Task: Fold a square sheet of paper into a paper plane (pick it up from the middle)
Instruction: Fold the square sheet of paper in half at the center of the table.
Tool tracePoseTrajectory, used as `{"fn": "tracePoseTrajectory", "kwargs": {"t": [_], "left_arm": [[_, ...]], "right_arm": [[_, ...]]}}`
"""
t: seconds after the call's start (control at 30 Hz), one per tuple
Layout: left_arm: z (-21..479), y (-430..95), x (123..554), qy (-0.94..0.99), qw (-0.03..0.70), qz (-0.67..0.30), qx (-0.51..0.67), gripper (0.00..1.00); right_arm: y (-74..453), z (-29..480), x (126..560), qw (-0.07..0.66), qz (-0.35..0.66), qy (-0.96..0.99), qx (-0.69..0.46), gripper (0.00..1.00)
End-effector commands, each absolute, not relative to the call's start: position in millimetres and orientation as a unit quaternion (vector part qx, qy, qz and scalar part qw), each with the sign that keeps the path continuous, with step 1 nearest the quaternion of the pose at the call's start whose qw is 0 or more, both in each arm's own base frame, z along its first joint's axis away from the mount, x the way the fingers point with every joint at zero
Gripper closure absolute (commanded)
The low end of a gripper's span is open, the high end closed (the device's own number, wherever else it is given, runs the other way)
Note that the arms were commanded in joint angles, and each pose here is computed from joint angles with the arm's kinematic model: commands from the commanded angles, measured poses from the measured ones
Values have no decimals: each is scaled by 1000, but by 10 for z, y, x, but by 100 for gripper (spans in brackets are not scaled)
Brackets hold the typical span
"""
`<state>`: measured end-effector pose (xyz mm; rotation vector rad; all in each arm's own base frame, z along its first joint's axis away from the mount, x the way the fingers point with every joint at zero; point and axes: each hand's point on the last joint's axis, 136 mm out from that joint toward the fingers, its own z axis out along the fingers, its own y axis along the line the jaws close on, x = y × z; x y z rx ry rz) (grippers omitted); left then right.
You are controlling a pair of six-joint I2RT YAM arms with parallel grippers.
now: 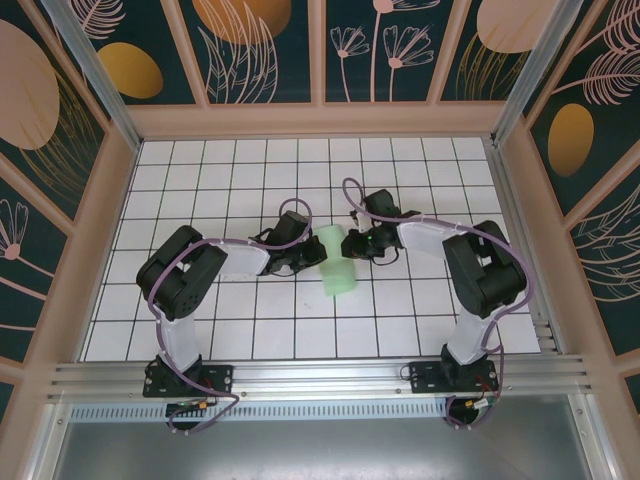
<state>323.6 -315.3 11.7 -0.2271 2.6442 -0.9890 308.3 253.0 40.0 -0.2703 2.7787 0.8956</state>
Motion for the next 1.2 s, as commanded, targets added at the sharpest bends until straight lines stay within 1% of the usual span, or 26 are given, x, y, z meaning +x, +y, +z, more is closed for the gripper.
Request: {"fn": "tracePoseTrajectory", "kwargs": {"t": [0.0,0.13,0.3,0.37,0.47,0.53,0.7,0.87,0.97,1.07,1.17], "left_arm": [[-612,-2651,2895,964,95,-220,-114,91],[-626,-2646,2891,964,95,-220,-114,91],[-630,-2649,2893,964,95,-221,-114,91],[-625,-2659,2897,964,95,-223,-113,91],[-618,-2664,2900,964,96,-223,-112,91],[-619,-2666,2904,964,96,-223,-111,91],[-613,-2681,2909,963,95,-226,-111,91],[-627,-2674,2900,963,94,-225,-111,91],[-640,-2655,2897,964,96,-223,-113,91],[-643,-2650,2900,963,99,-224,-116,91],[-649,-2663,2903,962,99,-228,-116,91]], "right_arm": [[2501,370,2867,78,319,939,-101,85],[2412,186,2734,57,305,946,-93,86],[2250,56,2720,53,260,961,-77,86],[2285,172,2776,68,268,958,-80,86],[2460,473,2829,92,310,941,-99,86],[2539,552,2828,93,329,934,-106,85],[2533,330,2710,62,327,938,-99,85],[2460,159,2498,29,327,940,-88,85],[2345,35,2375,14,307,948,-79,85],[2238,-39,2280,7,287,955,-70,85],[2231,69,2294,24,286,955,-68,85]]}}
